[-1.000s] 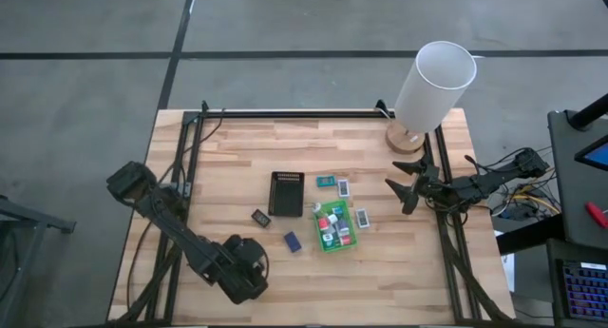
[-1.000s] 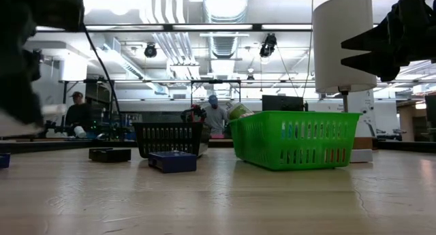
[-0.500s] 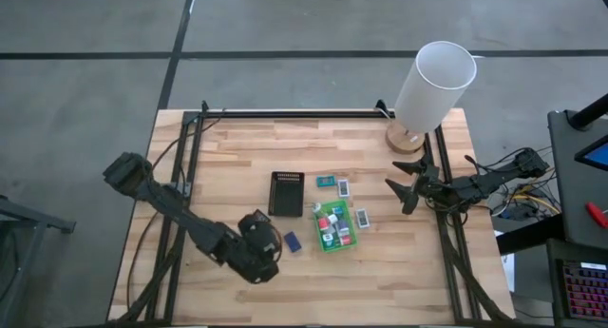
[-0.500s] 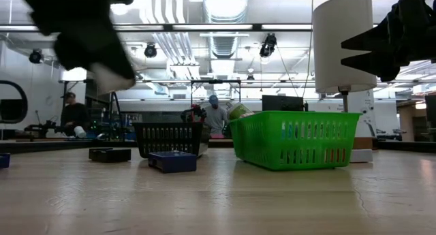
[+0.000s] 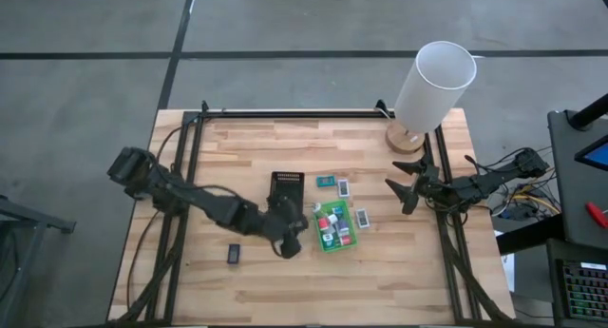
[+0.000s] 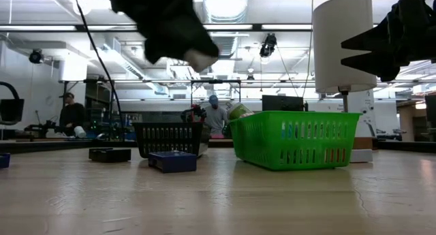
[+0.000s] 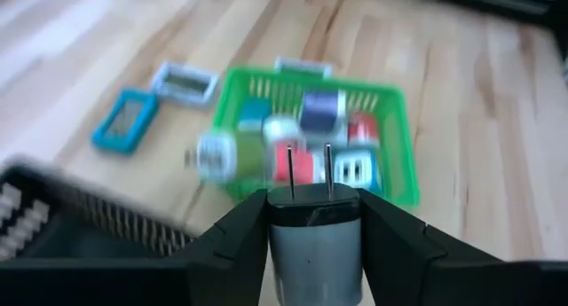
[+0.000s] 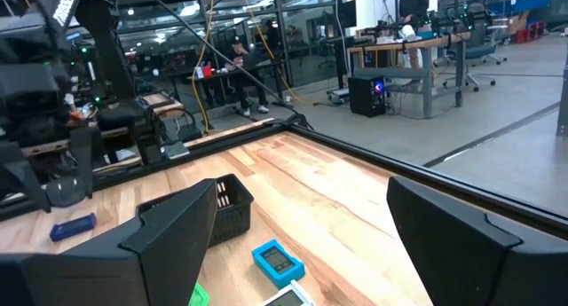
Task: Pick & Place Office items
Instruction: Put the white black charger adapter into the green bin
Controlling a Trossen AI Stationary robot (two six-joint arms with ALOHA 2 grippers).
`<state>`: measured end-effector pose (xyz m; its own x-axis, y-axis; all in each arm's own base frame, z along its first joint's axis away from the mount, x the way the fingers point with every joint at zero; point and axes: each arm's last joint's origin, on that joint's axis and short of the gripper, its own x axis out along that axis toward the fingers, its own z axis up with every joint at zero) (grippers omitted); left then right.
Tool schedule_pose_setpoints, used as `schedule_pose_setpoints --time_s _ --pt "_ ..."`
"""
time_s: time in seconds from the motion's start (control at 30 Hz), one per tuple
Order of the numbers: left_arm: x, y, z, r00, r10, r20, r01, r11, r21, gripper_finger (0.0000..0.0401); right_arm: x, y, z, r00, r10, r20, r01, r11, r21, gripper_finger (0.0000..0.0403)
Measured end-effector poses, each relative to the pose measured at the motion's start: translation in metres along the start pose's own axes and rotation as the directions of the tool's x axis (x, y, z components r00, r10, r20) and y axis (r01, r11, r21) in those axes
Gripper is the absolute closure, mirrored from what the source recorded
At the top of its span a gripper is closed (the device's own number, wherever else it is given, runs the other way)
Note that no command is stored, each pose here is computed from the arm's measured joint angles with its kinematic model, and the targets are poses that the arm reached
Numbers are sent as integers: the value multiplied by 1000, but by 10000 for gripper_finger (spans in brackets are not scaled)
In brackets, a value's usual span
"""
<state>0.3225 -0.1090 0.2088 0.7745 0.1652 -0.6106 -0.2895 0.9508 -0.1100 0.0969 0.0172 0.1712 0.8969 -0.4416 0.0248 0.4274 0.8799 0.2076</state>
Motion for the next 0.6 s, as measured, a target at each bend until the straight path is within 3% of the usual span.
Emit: schedule_pose_setpoints --time_s 0.27,0.6 --pt "23 21 25 991 -95 98 90 995 52 249 0 0 0 1000 0 0 0 1000 0 80" --pt "63 23 18 976 -136 171 109 981 159 248 0 0 0 1000 0 0 0 1000 -1 83"
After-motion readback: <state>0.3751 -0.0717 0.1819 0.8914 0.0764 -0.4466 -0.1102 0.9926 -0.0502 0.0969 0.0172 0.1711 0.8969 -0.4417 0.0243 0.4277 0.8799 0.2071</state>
